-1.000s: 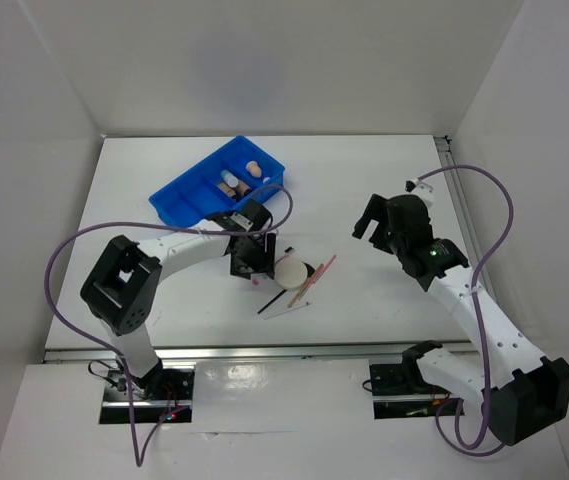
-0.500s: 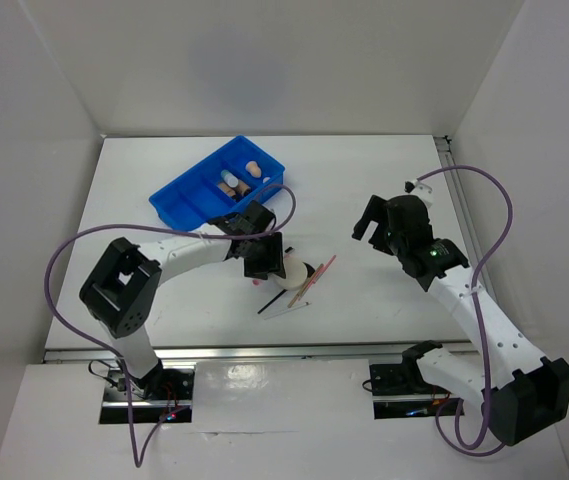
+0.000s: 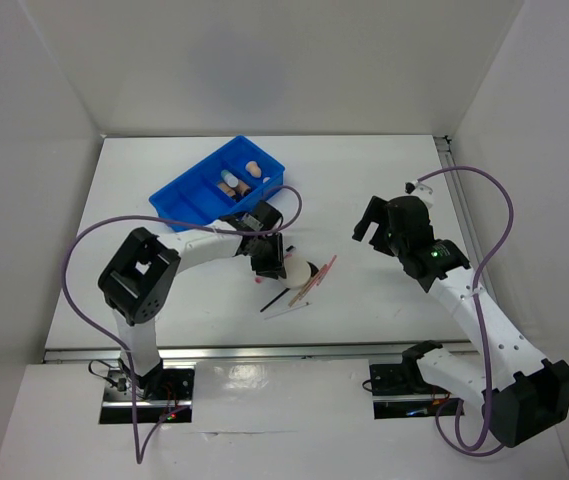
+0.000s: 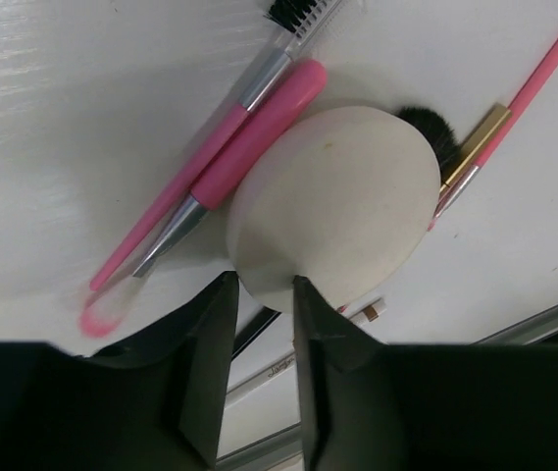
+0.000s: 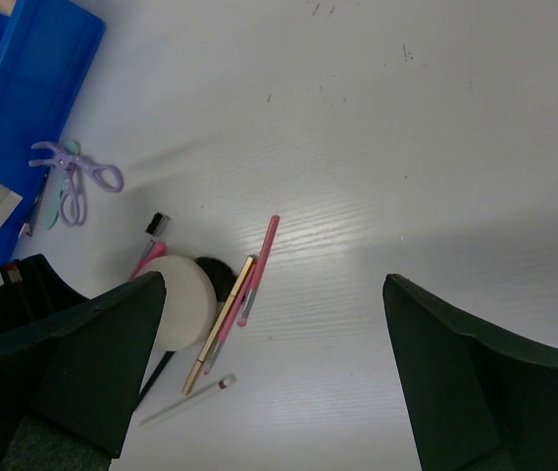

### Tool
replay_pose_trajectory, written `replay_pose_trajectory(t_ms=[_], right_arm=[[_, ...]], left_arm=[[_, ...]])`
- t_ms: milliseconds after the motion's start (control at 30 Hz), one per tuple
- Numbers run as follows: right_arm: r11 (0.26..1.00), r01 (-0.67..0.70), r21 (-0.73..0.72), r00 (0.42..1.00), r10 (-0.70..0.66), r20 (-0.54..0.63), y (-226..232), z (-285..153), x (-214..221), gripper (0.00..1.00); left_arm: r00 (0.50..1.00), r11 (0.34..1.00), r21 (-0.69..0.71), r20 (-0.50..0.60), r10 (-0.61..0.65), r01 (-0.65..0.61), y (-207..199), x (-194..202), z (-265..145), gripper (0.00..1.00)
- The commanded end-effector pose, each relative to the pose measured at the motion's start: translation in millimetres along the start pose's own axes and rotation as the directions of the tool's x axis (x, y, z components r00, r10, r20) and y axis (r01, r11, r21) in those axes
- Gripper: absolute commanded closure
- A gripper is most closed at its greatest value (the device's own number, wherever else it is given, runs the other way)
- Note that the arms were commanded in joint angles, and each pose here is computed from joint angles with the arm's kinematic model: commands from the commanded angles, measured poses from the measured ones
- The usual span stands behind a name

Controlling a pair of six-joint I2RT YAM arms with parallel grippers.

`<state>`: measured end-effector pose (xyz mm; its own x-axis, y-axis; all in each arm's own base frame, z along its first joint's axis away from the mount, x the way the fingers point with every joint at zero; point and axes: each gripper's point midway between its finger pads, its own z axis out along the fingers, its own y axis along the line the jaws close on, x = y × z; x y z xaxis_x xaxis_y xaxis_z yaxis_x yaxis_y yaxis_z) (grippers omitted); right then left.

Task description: Organize the makeup

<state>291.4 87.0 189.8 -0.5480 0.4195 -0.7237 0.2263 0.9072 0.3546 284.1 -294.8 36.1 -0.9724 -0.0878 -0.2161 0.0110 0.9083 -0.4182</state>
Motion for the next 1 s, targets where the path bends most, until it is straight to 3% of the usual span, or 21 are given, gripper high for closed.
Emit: replay_pose_trajectory(t_ms=[0,200,333,533,767,900,933,967], right_arm=[[1.000,-0.005,-0.009,0.999,0.005,0.039,2,-9,-13,0.00],[1.000,-0.005,-0.009,0.999,0.005,0.039,2,-9,-13,0.00],[1.000,-0.003,-0.004,0.999,0.003,0.032,2,-6,-11,0.00],[1.000,-0.005,-0.009,0.999,0.005,0.039,3,-6,-13,0.00],[1.000,-0.003,0.012,0.999,0.002,0.042,1,-1,-14,0.00],[1.000,-0.001,0.024,0.999,0.000,0.040,1,2,-15,0.00],[0.999,0.012,0.032,0.999,-0.013,0.030,0,5,-13,0.00],[0.999,0.013,0.034,1.000,-0.014,0.028,2,7,-14,0.00]], left_arm=[[1.000,1.000,0.020,0.010,0.017,-0.018,-10,-7,-1,0.63],[0.998,0.998,0.019,0.037,0.052,-0.052,-19,-12,-22,1.00],[0.990,0.994,0.033,0.106,0.096,-0.100,-35,-29,-58,1.00],[0.959,0.987,-0.084,0.237,0.157,-0.140,-35,-68,-105,1.00],[0.886,0.993,-0.102,0.453,0.097,-0.057,-33,-177,-154,1.00],[0.857,0.995,-0.098,0.512,0.061,-0.012,-26,-231,-157,1.00],[0.865,0.995,-0.102,0.499,0.052,-0.001,-20,-241,-142,1.00],[0.842,0.996,-0.088,0.538,0.034,0.016,-17,-261,-153,1.00]])
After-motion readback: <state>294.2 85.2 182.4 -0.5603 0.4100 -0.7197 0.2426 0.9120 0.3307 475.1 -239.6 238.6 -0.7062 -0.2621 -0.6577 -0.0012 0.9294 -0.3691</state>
